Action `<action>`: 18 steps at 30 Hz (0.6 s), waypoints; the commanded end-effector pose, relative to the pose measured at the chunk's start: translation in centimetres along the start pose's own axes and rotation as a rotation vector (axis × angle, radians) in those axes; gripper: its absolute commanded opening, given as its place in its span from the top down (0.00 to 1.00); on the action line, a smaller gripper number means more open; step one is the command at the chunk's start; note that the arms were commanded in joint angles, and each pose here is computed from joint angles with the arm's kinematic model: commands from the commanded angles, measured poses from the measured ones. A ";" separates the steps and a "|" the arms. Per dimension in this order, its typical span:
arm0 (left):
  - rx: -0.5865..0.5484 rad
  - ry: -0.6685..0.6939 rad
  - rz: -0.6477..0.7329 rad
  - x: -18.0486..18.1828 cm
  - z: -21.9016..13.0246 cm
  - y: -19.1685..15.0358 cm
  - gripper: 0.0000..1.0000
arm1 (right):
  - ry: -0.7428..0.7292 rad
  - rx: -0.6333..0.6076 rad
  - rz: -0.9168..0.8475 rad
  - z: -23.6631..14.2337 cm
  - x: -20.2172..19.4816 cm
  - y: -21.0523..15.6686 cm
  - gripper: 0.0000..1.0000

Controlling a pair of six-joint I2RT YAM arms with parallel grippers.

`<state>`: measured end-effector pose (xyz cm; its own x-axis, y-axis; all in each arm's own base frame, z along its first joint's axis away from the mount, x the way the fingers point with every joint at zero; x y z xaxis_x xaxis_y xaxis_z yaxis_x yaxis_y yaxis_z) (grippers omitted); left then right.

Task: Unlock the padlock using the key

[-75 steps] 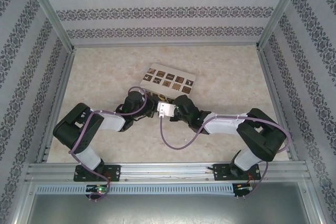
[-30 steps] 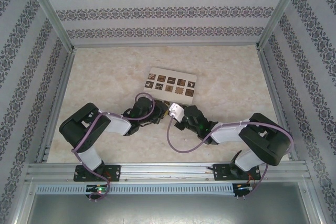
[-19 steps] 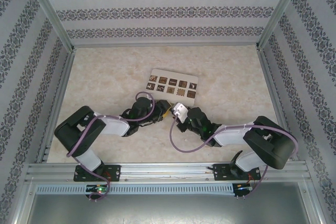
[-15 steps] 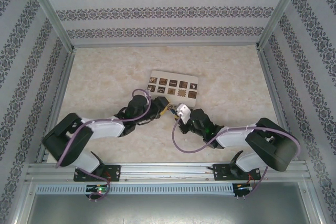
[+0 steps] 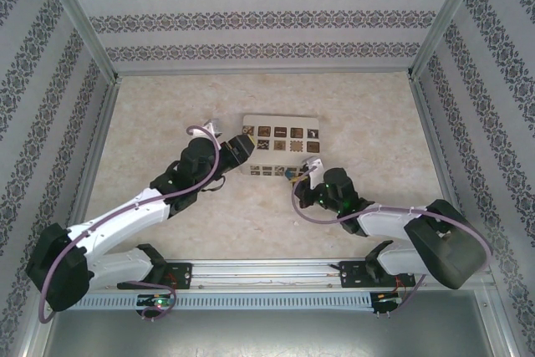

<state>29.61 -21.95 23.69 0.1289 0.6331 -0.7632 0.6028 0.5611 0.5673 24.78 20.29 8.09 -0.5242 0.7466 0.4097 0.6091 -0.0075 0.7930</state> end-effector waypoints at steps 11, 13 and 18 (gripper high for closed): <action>-0.145 0.139 0.174 1.2 -1.8 3.3 0.37 | 0.060 0.079 0.445 0.4 -1.5 -1.0 1.00; -0.156 0.146 0.184 1.2 -2.0 3.5 0.37 | 0.063 0.088 0.473 0.7 -1.6 -1.1 1.00; -0.170 0.164 0.186 1.5 -2.2 3.7 0.35 | 0.046 0.104 0.514 1.2 -2.2 -1.7 1.00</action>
<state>30.07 -18.76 24.15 0.1006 0.7798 -0.6179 0.4768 0.5073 0.7178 24.89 19.72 5.38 -0.2210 0.6471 0.7297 0.8429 -0.2497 0.4767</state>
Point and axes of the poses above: each hand's point on the last joint's axis, 136 mm out from that joint toward the fingers, its own z axis out along the fingers, its own x axis along the line the jaws close on, y = z × x, the point moved 2 cm from there along -z, back along the fingers, and after that the axes turned 3 degrees about z, right-handed, at the moved point
